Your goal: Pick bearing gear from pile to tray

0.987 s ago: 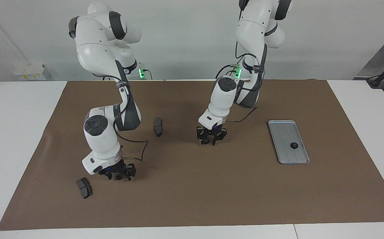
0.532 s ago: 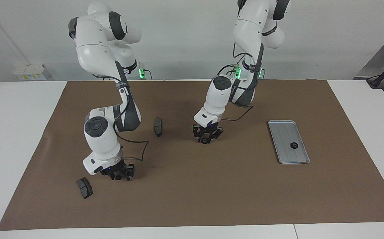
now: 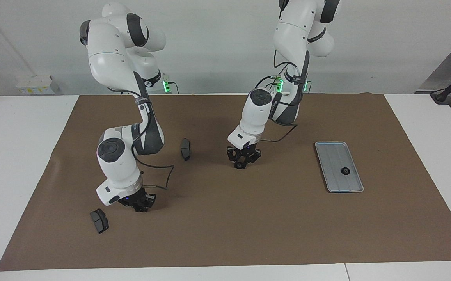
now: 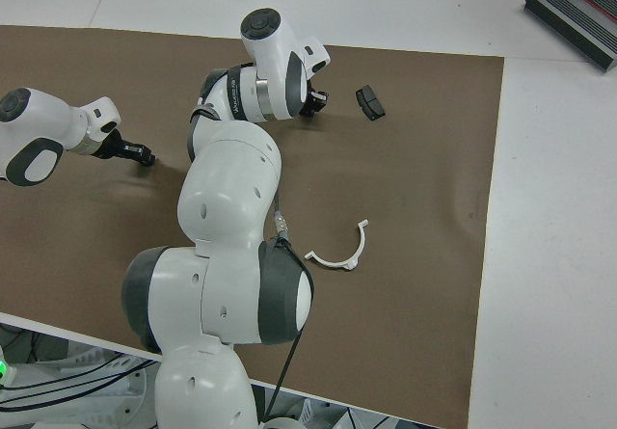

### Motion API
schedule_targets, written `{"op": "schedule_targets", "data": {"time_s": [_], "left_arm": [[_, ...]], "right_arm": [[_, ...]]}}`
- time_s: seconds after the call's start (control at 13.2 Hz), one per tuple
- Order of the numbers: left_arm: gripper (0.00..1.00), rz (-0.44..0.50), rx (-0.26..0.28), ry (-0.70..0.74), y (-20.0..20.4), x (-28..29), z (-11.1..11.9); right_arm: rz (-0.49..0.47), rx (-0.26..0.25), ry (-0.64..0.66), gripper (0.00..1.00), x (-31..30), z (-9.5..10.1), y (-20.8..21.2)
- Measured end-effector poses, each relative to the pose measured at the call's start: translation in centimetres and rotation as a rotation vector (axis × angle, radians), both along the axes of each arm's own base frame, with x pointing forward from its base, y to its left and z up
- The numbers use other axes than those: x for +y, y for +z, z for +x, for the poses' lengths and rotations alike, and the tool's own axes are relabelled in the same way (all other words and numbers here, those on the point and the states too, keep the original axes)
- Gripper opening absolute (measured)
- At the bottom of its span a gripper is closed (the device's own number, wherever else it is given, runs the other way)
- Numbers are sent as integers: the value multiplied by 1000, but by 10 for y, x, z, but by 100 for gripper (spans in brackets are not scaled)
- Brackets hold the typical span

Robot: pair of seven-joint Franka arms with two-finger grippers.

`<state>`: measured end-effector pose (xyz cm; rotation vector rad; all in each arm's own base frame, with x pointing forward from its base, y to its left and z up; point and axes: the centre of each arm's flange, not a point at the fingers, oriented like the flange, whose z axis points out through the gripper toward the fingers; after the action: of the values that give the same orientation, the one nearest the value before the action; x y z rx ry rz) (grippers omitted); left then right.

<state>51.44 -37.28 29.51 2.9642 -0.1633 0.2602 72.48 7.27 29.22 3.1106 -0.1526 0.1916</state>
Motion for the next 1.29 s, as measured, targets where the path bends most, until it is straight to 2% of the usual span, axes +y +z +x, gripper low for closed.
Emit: {"op": "schedule_targets", "data": {"time_s": [0.15, 0.3, 0.61, 0.76, 0.99, 1.14, 1.29], "left_arm": [[36, 0, 0, 0, 0, 0, 0], [36, 0, 0, 0, 0, 0, 0], [36, 3, -3, 15, 3, 7, 7], [36, 16, 20, 57, 20, 26, 32], [36, 22, 37, 152, 68, 87, 92], [36, 36, 39, 172, 80, 146, 120], [36, 72, 73, 131, 77, 216, 137]], "right_arm": [[2, -14, 3, 23, 3, 1, 8], [5, -46, 9, 23, 7, 2, 34], [41, -61, 18, 23, 49, -11, 87], [67, -61, -8, 23, 90, -21, 92], [93, -52, -58, 23, 161, -42, 91], [109, -44, -78, 23, 216, -63, 89], [112, -41, -81, 23, 277, -93, 83]]}}
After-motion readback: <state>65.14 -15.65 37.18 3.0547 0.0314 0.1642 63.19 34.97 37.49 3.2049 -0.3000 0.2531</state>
